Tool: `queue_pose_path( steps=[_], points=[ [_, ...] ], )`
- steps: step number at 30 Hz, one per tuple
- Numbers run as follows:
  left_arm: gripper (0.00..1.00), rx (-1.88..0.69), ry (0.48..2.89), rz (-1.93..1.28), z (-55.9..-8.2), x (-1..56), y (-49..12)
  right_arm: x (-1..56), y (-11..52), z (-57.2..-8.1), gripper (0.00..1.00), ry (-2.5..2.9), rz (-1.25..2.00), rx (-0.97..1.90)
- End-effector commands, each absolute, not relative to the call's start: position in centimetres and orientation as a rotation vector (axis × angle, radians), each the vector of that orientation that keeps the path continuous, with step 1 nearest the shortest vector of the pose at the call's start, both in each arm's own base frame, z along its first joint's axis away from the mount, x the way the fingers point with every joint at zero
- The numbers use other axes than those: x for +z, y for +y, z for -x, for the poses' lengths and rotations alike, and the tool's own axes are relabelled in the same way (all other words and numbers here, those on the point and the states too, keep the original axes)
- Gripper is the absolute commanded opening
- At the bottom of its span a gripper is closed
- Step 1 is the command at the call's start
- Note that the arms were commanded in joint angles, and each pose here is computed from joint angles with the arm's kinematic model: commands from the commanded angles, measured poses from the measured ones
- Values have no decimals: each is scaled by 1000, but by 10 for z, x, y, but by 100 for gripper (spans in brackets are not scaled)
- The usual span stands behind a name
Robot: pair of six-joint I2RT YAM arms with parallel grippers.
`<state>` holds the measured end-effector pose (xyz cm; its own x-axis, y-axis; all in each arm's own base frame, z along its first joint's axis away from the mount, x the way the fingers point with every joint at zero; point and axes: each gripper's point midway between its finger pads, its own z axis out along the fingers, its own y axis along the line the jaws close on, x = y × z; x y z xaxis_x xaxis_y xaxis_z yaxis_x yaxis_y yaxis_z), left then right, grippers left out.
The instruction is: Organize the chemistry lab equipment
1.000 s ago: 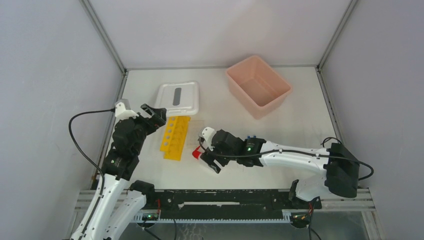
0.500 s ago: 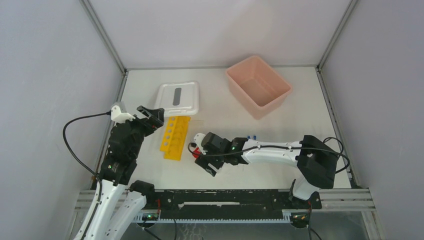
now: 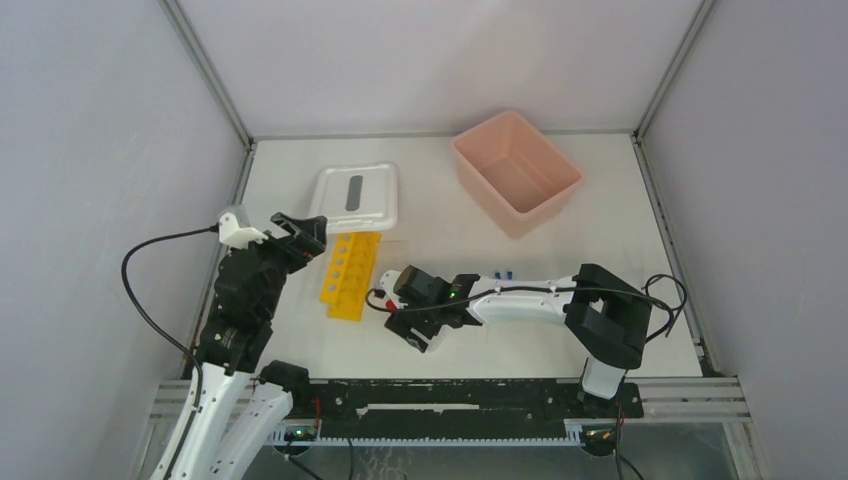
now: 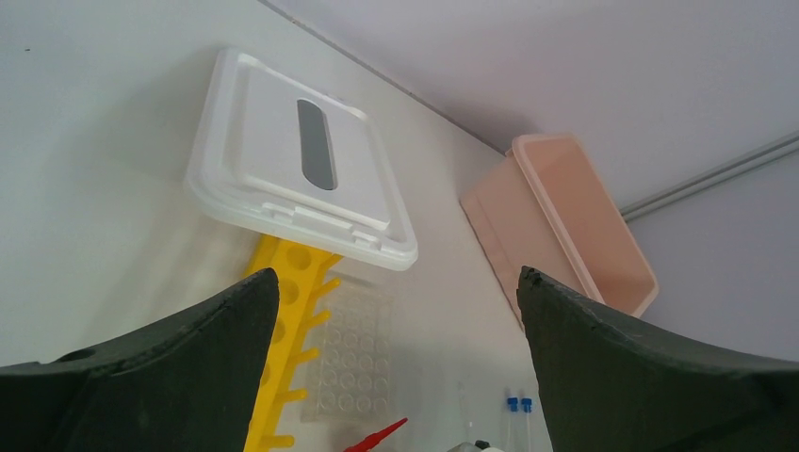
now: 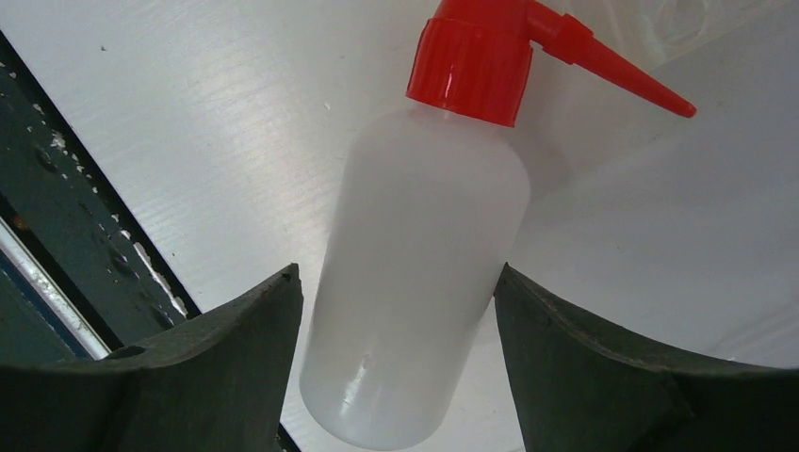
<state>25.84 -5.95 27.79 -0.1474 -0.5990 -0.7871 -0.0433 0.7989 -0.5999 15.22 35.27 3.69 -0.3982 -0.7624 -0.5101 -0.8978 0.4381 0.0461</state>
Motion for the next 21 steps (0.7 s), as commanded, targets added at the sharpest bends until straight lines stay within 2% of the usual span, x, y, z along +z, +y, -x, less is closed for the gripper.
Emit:
queue_pose_path(
  steps=[1, 9, 16, 21],
  points=[
    [100, -540, 1611, 524, -257, 295, -58, 47, 367, -161, 80, 2234, 1379, 469],
    [100, -537, 1613, 527, -257, 292, -57, 33, 364, -165, 70, 2288, 1339, 433],
    [100, -534, 1613, 533, -255, 289, -56, 23, 360, -169, 44, 2326, 1298, 388],
    [100, -526, 1606, 541, -253, 291, -53, 37, 362, -168, 41, 2300, 1274, 393]
  ],
)
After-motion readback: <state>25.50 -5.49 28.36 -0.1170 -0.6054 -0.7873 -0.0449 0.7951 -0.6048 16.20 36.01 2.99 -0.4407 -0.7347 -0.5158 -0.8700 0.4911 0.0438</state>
